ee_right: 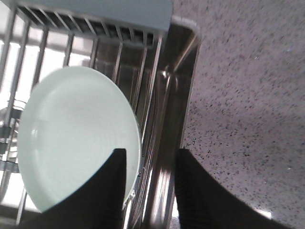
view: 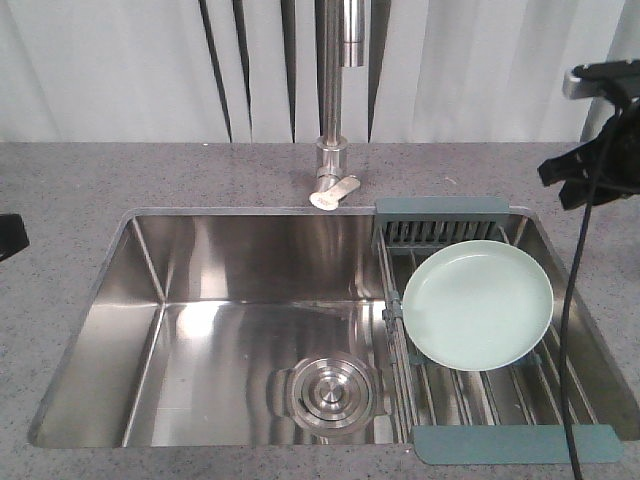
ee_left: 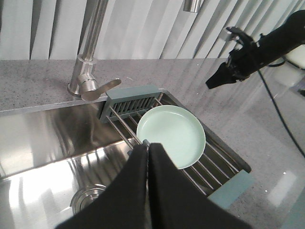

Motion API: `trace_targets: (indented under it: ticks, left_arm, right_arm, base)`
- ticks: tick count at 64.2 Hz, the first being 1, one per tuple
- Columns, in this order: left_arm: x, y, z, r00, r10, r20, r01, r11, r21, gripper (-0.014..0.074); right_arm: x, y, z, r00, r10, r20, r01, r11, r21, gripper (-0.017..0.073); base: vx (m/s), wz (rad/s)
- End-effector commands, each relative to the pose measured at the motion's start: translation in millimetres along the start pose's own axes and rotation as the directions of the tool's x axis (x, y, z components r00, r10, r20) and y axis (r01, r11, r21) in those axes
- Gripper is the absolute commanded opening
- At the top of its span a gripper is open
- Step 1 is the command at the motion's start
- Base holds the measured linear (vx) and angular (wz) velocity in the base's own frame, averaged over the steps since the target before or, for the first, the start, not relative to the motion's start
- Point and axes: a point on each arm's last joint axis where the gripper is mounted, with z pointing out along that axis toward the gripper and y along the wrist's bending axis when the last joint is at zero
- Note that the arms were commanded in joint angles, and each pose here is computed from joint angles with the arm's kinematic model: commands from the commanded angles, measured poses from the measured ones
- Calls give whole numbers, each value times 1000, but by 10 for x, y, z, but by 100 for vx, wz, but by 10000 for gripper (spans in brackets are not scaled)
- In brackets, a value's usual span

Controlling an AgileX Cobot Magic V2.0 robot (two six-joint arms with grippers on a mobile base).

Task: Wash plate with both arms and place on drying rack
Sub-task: 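Lower the plate onto the wire drying rack and open the right gripper, then raise the right gripper away from the plate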

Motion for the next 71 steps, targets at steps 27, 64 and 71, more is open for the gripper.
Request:
trace_targets:
  ticks: [27,64,71]
  left_arm:
    - [-163,-90,17,993,-93,71,75,973,219,-6]
    - [-1235,114,348,989,21,146,-61,959,276,-6]
    - [-1375,247,477,981,6,192,-47,977,208,-6]
  right_arm:
    - [690,554,-2294,829,-88,552,85,996,31,-8]
    - [1942,918,-2824,733,-155,662,107,988,113,-6]
    - [2037,901,-2591,744,-141,653,89,990,113,-6]
  base:
    - [0,0]
    - [0,0]
    - [0,0]
